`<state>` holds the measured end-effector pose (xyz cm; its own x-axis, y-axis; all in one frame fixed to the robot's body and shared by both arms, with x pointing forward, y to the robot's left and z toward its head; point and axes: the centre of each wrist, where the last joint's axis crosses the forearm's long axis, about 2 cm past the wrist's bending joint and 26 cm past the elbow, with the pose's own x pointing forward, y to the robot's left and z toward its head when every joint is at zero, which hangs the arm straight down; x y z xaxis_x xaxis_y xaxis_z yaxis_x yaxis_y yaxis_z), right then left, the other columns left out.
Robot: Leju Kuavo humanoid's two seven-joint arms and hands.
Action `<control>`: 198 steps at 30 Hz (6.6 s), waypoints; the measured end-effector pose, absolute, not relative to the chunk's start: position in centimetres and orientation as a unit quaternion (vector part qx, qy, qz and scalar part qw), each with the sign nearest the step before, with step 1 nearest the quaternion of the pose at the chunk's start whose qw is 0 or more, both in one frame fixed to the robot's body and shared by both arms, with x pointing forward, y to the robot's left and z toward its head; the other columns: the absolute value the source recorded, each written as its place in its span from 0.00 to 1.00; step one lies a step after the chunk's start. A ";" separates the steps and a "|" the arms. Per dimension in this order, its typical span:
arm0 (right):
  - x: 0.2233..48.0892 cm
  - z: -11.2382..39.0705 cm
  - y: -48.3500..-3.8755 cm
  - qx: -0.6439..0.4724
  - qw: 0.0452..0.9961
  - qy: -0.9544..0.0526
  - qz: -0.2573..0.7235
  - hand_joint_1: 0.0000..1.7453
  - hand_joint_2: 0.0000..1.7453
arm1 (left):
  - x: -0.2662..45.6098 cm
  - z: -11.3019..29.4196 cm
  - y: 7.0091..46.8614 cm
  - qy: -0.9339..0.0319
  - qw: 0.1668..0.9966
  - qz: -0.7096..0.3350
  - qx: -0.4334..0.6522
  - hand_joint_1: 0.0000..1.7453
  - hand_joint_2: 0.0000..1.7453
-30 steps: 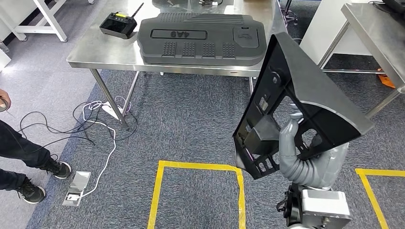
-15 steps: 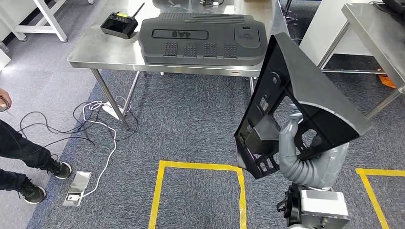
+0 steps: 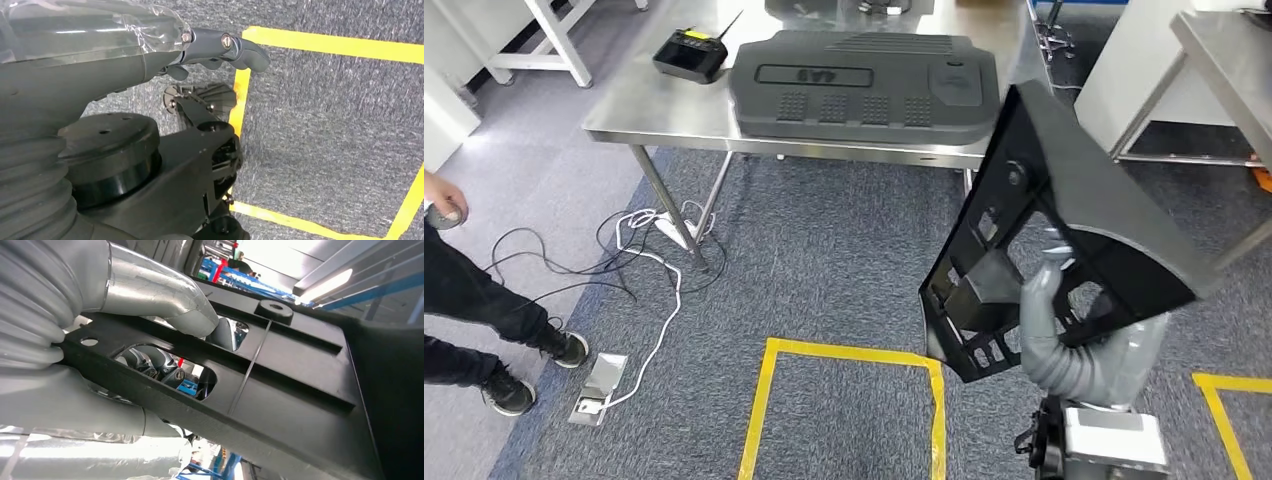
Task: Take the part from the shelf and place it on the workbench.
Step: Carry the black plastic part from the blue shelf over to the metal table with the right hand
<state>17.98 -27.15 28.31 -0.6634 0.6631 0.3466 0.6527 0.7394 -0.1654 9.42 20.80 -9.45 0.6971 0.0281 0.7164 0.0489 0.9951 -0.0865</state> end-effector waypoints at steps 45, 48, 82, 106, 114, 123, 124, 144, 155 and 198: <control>18.0 28.4 -27.1 -0.363 0.190 -0.912 0.015 1.00 1.00 | 9.3 -9.5 21.2 -0.390 0.919 -0.017 -0.051 0.00 1.00; 18.0 28.4 -27.1 -0.363 0.190 -0.912 0.016 1.00 1.00 | 9.2 -9.6 21.2 -0.389 0.919 -0.017 -0.052 0.00 1.00; 18.1 28.5 -27.1 -0.362 0.191 -0.912 0.013 1.00 1.00 | 9.1 -9.6 21.2 -0.389 0.919 -0.016 -0.055 0.00 1.00; 18.1 28.5 -27.1 -0.357 0.191 -0.914 0.012 1.00 1.00 | 9.0 -9.6 21.2 -0.389 0.919 -0.018 -0.056 0.00 1.00; 18.0 28.4 -27.2 -0.352 0.193 -0.916 0.010 1.00 1.00 | 9.0 -9.6 21.2 -0.391 0.919 -0.022 -0.056 0.00 1.00; 18.0 28.3 -27.3 -0.349 0.201 -0.915 0.004 1.00 1.00 | 9.0 -9.6 21.2 -0.388 0.920 -0.026 -0.044 0.00 1.00; 18.0 28.3 -27.3 -0.349 0.202 -0.915 0.004 1.00 1.00 | 9.0 -9.6 21.3 -0.387 0.921 -0.027 -0.040 0.00 1.00; 17.8 28.1 -27.5 -0.349 0.215 -0.912 0.000 1.00 1.00 | 9.2 -9.5 21.2 -0.385 0.922 -0.030 -0.026 0.00 1.00; 17.8 28.2 -27.5 -0.349 0.209 -0.914 0.001 1.00 1.00 | 9.0 -9.6 21.2 -0.383 0.923 -0.029 -0.027 0.00 1.00; 17.7 27.9 -27.3 -0.341 0.212 -0.916 -0.011 1.00 1.00 | 8.1 -9.8 21.2 -0.374 0.926 -0.028 -0.032 0.00 1.00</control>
<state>17.69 -27.33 27.93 -0.6771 0.6208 0.3952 0.6298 0.7666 -0.1251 8.08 21.15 -9.77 0.7180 -0.0275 0.6955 0.0751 0.9964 -0.0381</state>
